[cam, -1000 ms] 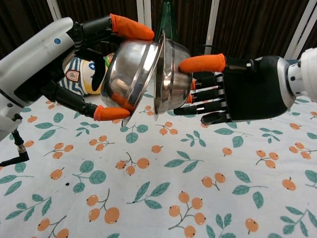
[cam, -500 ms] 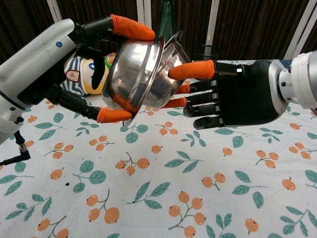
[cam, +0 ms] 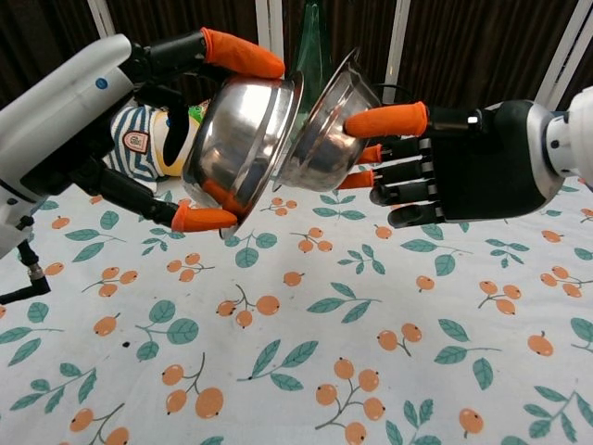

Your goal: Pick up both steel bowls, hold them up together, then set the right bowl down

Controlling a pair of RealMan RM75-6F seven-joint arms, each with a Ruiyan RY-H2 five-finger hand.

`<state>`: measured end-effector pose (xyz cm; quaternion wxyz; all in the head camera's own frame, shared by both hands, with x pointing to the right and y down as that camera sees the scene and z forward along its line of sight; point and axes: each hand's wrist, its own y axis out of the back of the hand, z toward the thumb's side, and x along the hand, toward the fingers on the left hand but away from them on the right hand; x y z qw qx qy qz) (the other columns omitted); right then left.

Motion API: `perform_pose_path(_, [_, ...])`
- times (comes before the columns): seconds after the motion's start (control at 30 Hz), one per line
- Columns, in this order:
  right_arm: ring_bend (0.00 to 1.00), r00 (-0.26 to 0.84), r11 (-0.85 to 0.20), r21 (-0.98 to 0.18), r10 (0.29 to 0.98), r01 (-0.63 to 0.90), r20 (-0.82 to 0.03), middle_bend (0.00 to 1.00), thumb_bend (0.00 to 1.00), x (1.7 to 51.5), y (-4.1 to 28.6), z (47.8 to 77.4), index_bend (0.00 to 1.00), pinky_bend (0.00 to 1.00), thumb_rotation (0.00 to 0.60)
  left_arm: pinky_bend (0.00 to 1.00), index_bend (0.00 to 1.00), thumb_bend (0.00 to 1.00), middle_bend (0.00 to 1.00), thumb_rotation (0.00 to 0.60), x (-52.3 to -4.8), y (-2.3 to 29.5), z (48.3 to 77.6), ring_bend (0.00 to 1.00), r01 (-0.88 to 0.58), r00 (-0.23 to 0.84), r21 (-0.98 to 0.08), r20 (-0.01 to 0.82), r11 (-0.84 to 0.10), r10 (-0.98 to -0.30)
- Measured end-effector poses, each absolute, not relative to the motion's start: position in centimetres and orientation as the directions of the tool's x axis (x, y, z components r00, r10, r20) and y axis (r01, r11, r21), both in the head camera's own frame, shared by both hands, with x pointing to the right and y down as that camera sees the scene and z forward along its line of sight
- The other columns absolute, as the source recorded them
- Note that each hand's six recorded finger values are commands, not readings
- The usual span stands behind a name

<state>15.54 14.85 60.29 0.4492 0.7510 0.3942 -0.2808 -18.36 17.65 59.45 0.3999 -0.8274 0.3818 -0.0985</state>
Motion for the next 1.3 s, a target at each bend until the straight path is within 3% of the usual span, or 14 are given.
perform_pose_path(0.5, [0.61, 0.490, -0.282, 0.412, 0.327, 0.867, -0.808, 0.64, 0.34, 18.9, 14.4, 61.7, 0.69, 0.74, 0.600, 0.66, 0.46, 0.35, 0.60, 0.600, -18.5, 17.0, 58.7, 0.49, -0.557, 0.681, -0.747, -0.162, -0.362, -0.714])
perform_pose_path(1.3, [0.61, 0.627, -0.392, 0.511, 0.272, 0.765, -0.730, 0.64, 0.34, 14.3, 18.4, 58.2, 0.69, 0.74, 0.600, 0.66, 0.46, 0.35, 0.60, 0.600, -17.0, 17.0, 60.2, 0.49, -0.549, 0.692, -0.739, -0.140, -0.391, -0.708])
